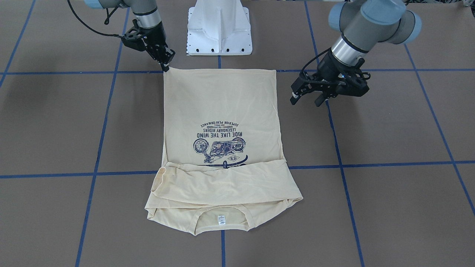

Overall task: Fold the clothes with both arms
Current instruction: 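Move the left gripper down to the hem corner nearest the robot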

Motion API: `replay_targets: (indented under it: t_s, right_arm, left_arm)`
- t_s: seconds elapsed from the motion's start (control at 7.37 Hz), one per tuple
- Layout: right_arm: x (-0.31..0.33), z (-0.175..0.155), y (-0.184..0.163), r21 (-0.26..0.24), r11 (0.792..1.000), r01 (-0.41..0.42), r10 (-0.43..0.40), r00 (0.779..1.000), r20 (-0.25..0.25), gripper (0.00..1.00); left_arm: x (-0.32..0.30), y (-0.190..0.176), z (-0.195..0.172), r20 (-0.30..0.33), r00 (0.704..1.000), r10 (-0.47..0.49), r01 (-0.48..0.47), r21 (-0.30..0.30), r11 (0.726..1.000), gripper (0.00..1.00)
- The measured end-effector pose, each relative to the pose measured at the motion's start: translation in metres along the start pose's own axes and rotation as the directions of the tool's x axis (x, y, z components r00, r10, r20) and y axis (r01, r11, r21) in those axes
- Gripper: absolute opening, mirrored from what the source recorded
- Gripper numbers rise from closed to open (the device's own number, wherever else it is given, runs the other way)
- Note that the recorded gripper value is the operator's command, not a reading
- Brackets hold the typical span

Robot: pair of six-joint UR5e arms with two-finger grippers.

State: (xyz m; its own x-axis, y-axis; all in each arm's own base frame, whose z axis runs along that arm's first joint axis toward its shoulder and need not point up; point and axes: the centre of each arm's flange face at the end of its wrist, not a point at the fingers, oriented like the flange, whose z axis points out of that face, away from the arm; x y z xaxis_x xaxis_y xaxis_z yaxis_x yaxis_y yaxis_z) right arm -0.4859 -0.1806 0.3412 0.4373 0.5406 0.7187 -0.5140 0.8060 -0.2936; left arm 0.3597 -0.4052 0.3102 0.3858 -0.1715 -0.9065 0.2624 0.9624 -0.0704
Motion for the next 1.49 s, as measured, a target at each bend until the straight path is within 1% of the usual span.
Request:
replay_targets:
  t_s: [0.14,0.27,0.41,0.54,0.68,0.81,0.95,1.49]
  right_arm:
    - [0.001,-0.001,-0.001,-0.001,1.0,0.001,-0.001,1.0,-0.001,0.0]
    - [0.002,-0.001,-0.001,-0.002,1.0,0.001,-0.001,1.0,-0.002,0.0]
    - [0.002,-0.001,-0.001,-0.002,1.0,0.001,-0.001,1.0,-0.002,0.0]
    - [0.002,-0.002,-0.001,-0.002,1.0,0.001,-0.001,1.0,-0.002,0.0]
    - [0.002,-0.002,-0.001,-0.003,1.0,0.001,-0.001,1.0,-0.001,0.0]
    - [0.001,-0.002,0.0,-0.003,1.0,0.001,-0.001,1.0,0.0,0.0]
    - [0.001,-0.002,0.0,-0.004,1.0,0.001,-0.001,1.0,0.002,0.0]
    - [0.0,-0.002,0.0,-0.005,1.0,0.001,-0.001,1.0,0.002,0.0]
  left_arm:
    - [-0.004,0.045,0.018,0.034,0.998,-0.061,0.062,-0.008,0.998,0.83]
    - [-0.005,0.091,0.042,0.084,0.991,-0.107,0.108,-0.011,0.994,0.73]
    - [-0.005,0.132,0.062,0.135,0.981,-0.136,0.139,-0.012,0.99,0.67]
    - [-0.006,0.161,0.075,0.17,0.974,-0.148,0.154,-0.024,0.988,0.63]
    - [-0.009,0.183,0.085,0.193,0.97,-0.15,0.161,-0.042,0.986,0.59]
    - [-0.01,0.197,0.09,0.207,0.967,-0.15,0.164,-0.056,0.985,0.57]
    - [-0.011,0.203,0.092,0.213,0.966,-0.15,0.166,-0.062,0.984,0.53]
    - [-0.014,0.208,0.097,0.225,0.963,-0.148,0.167,-0.066,0.984,0.51]
